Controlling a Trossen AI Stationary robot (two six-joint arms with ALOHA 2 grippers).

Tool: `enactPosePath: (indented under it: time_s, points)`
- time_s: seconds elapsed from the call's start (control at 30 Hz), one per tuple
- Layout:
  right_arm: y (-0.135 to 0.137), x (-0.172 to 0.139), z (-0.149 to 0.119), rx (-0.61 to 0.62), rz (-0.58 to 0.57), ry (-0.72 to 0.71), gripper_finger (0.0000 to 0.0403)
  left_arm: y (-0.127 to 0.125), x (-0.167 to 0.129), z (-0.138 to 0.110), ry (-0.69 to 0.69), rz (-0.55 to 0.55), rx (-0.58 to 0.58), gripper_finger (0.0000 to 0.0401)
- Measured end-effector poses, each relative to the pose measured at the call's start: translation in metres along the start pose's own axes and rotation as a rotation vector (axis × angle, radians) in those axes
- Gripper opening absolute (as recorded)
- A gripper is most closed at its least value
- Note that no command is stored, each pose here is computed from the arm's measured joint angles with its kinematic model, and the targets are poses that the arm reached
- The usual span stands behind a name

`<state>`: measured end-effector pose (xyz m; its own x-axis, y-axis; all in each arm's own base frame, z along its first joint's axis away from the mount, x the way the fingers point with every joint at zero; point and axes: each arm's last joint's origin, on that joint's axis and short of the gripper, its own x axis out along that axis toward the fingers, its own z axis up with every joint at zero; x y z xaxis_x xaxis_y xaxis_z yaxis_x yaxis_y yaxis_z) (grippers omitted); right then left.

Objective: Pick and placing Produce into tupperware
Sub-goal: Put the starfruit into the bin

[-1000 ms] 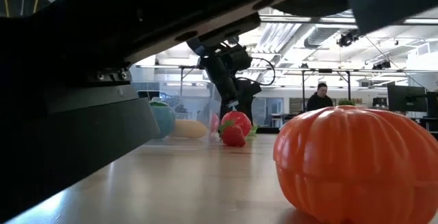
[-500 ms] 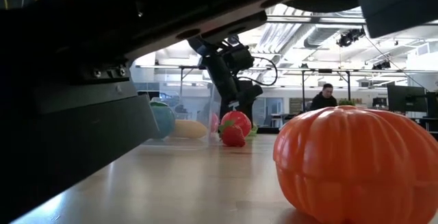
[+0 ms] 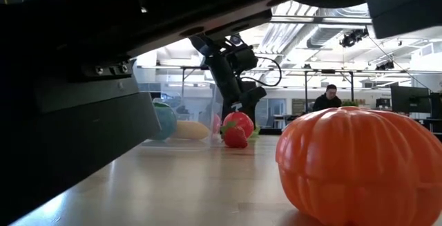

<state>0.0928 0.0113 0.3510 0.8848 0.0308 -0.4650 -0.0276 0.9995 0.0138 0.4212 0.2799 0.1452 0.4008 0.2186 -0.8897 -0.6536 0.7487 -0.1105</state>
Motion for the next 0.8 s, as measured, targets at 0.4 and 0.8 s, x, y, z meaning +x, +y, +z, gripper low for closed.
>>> enactPosePath:
  time_s: [0.4, 0.8]
  points:
    - [0.0, 0.0, 0.0, 0.0, 0.0, 0.0, 0.0, -0.0009, 0.0, 0.0023, -0.023, -0.02, 0.001, 0.0234]
    - [0.0, 0.0, 0.0, 0.0, 0.0, 0.0, 0.0, -0.001, 0.0, 0.0026, -0.026, -0.023, 0.001, 0.0229]
